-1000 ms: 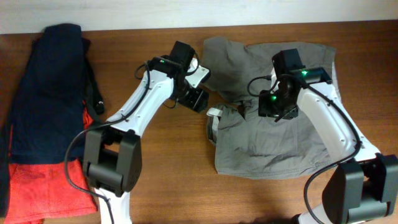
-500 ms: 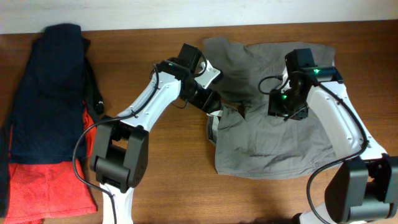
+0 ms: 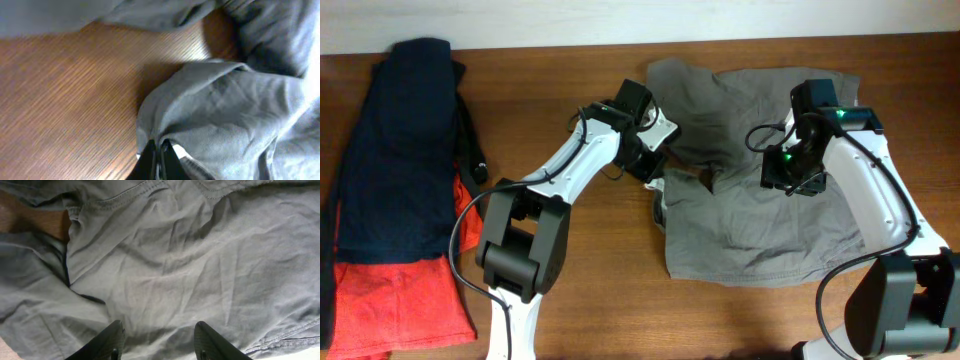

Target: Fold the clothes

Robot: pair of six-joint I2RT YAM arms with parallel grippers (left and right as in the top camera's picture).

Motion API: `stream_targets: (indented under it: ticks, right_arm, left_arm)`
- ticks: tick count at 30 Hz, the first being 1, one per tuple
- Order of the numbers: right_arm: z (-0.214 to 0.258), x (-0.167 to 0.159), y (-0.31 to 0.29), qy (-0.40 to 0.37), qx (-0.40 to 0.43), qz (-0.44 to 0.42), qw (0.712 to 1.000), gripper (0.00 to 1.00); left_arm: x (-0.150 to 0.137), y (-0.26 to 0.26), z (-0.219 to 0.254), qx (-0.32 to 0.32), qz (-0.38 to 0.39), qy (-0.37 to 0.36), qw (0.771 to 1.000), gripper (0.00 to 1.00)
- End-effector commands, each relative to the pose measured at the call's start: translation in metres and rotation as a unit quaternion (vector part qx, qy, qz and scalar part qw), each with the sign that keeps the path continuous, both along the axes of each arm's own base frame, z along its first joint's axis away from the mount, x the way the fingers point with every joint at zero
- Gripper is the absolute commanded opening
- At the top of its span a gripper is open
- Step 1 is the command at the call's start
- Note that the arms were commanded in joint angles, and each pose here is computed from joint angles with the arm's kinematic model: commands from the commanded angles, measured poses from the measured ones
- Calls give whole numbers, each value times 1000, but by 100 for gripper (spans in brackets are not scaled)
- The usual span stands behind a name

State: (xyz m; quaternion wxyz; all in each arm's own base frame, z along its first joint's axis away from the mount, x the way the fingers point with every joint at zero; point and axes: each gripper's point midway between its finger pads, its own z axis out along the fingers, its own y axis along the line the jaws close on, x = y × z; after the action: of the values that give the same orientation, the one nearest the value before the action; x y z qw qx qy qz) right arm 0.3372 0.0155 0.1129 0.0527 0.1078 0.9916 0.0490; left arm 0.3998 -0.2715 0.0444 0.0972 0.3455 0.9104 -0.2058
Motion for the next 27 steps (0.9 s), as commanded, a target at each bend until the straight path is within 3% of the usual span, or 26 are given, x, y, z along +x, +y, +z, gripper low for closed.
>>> stream_targets:
  ticks: [1,7,9,10,12,14,17,22,27]
  right_arm:
    - [-2,-4,-6,6,-10,0,1000,50]
    - [-2,-4,-6,6,-10,0,1000,50]
    - [-2,-4,-6,6,-10,0,1000,50]
    - [-2,-4,-6,6,-9,0,1000,50]
    - [-2,-5,-6,8,-8,0,1000,51]
    - [-2,-7,-6,11,-8,0,1000,51]
    - [-2,-10,-6,17,-8,0,1000,51]
    - [-2,-12,-6,23,-8,0,1000,51]
    - [-3,-13,-6,25,-8,0,1000,52]
  left_arm:
    - [29,43,12,66,54,-26,996,0]
    - [61,120,76,144,129,-51,980,1]
    - [68,145,97,159,153,-61,973,6]
    - [71,152,104,157,162,-63,972,20]
    - [72,163,106,157,173,-59,970,70]
    - [69,166,105,160,175,-51,970,78]
    - [59,166,103,162,171,-31,971,80]
    - [20,152,94,132,149,60,978,79]
    - [-11,150,52,135,138,137,972,76]
